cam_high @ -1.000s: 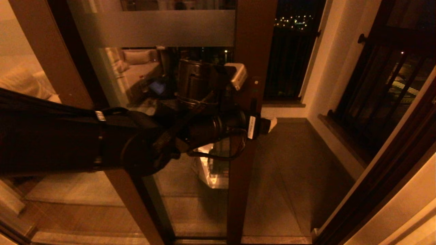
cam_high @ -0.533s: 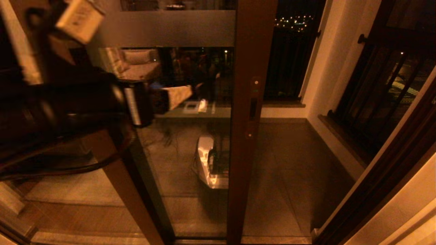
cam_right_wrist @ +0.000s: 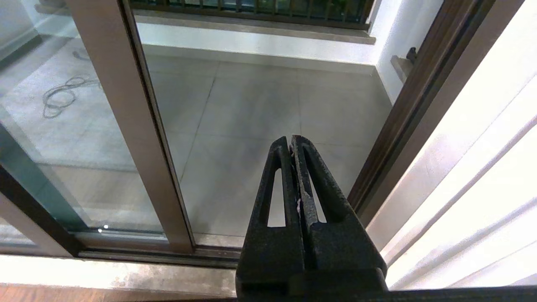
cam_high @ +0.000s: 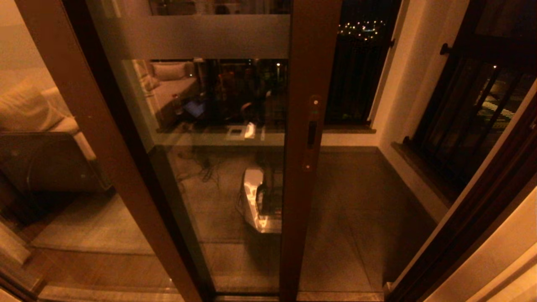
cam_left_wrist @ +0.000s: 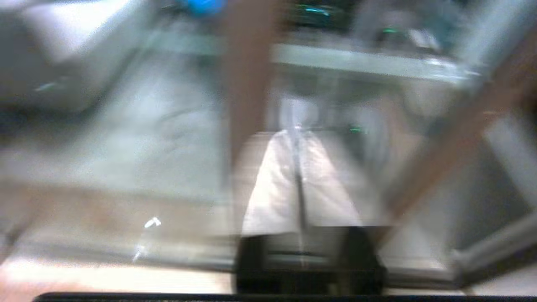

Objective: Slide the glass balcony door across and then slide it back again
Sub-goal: Close the slid door

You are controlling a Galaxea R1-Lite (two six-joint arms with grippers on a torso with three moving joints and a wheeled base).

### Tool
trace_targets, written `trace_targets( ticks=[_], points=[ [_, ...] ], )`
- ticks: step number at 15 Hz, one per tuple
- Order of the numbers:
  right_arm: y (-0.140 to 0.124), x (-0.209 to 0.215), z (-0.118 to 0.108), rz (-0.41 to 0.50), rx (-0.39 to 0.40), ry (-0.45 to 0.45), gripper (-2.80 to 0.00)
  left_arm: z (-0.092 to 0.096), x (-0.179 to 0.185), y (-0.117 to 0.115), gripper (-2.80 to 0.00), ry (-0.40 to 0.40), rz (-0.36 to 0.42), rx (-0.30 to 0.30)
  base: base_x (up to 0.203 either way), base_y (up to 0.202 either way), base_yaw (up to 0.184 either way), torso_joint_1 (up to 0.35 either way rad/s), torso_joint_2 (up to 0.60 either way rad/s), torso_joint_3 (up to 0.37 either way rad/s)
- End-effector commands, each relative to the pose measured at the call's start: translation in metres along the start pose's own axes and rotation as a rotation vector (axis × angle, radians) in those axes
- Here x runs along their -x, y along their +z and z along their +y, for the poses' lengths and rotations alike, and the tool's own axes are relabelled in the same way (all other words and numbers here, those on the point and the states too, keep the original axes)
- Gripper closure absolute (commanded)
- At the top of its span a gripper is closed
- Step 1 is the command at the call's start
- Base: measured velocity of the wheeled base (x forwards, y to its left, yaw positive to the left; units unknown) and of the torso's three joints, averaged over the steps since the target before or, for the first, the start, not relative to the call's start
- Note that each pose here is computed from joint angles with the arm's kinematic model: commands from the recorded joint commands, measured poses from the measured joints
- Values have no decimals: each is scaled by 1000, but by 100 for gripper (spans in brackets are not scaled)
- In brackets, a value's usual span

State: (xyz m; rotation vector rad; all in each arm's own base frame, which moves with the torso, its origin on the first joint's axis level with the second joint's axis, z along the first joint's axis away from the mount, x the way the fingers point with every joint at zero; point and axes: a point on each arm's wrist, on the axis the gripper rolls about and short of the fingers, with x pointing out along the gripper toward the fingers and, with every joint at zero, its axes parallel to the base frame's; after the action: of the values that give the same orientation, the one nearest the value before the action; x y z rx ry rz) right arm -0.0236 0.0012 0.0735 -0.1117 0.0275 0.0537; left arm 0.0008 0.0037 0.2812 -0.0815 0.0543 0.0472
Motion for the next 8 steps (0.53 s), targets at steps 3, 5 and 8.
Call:
trace_targets(
  ticks=[3, 5, 8],
  points=[
    [0, 0, 0, 2, 1, 0, 0, 1, 57, -25, 0, 182, -157, 18, 0, 0, 0, 0, 0, 0],
    [0, 0, 0, 2, 1, 0, 0, 0, 67, -42, 0, 196, -181, 5, 0, 0, 0, 0, 0, 0],
    [0, 0, 0, 2, 1, 1, 0, 2, 59, -55, 0, 254, -150, -13, 0, 0, 0, 0, 0, 0]
  ],
)
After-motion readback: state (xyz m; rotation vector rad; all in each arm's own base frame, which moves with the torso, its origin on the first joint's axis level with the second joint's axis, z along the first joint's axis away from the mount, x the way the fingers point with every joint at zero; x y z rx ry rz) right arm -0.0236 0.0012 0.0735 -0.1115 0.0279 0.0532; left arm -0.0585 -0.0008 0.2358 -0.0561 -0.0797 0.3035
